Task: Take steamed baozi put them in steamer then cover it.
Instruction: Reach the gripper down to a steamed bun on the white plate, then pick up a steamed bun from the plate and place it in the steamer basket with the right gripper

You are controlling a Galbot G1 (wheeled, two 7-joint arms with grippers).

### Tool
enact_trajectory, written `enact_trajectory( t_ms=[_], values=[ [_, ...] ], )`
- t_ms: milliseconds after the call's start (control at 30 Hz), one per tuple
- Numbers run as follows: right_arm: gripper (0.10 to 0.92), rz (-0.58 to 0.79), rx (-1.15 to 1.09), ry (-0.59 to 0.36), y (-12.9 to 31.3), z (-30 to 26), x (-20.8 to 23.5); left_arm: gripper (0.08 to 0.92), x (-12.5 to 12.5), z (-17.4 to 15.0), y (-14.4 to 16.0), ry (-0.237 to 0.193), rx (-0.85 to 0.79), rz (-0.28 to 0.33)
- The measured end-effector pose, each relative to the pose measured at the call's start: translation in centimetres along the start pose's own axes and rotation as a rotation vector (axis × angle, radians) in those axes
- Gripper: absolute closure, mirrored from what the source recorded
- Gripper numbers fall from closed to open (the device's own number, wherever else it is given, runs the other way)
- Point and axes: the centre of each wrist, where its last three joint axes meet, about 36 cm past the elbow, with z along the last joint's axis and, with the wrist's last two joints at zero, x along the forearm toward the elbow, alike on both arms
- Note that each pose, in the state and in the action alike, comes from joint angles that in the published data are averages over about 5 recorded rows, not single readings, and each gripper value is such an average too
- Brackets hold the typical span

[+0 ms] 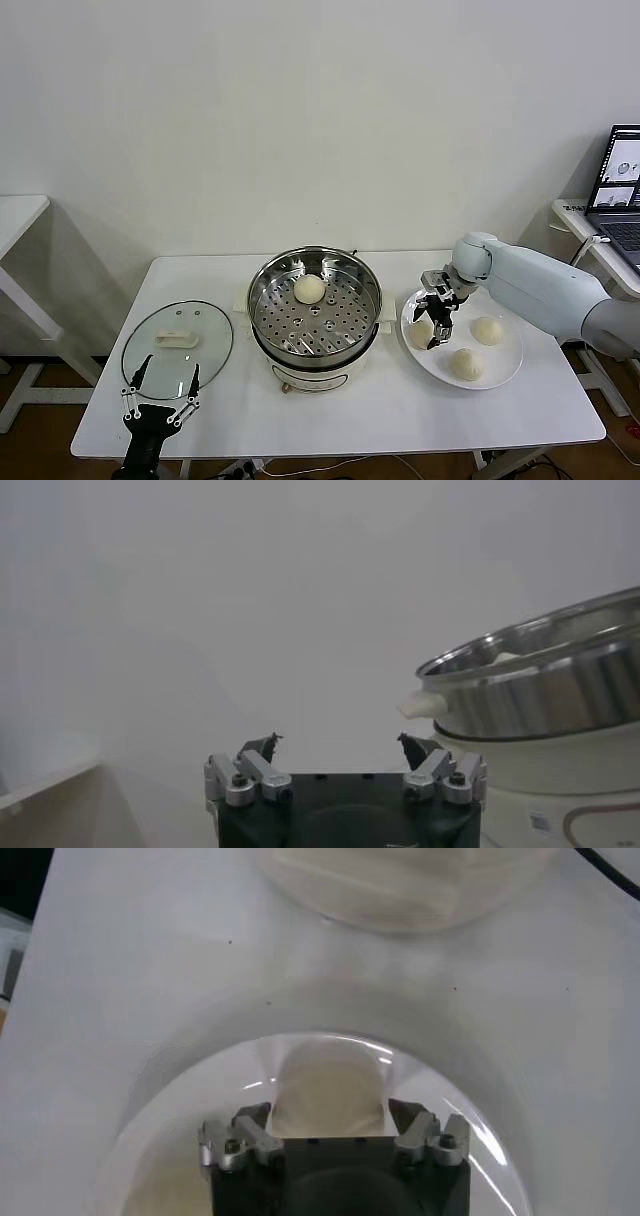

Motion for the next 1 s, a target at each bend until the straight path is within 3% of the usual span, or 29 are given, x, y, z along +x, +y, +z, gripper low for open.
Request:
enact_trajectory(
  t_ms=[267, 500, 800, 1000],
  values=[
    [0.351, 0.016, 0.012, 0.007, 0.0, 0.0, 1.6, 0.177, -0.3, -0.1, 0.1, -0.007, 0.002, -0.005],
    [0.382, 0.036, 0.085, 0.011, -1.7, -2.4, 6.8, 0.177, -0.7, -0.6, -0.1, -0.021, 0.008, -0.003],
    [0.384, 0.053, 0.236, 0.022, -5.0, -10.7, 17.4, 0.177, -1.0, -1.1, -0.3, -0.036, 0.014, 0.004],
    [0.386, 0.038, 0.336, 0.007, -5.6, -17.9, 20.8, 0.177, -1.0, -1.3, -0.4, -0.042, 0.016, 0.004]
  ],
)
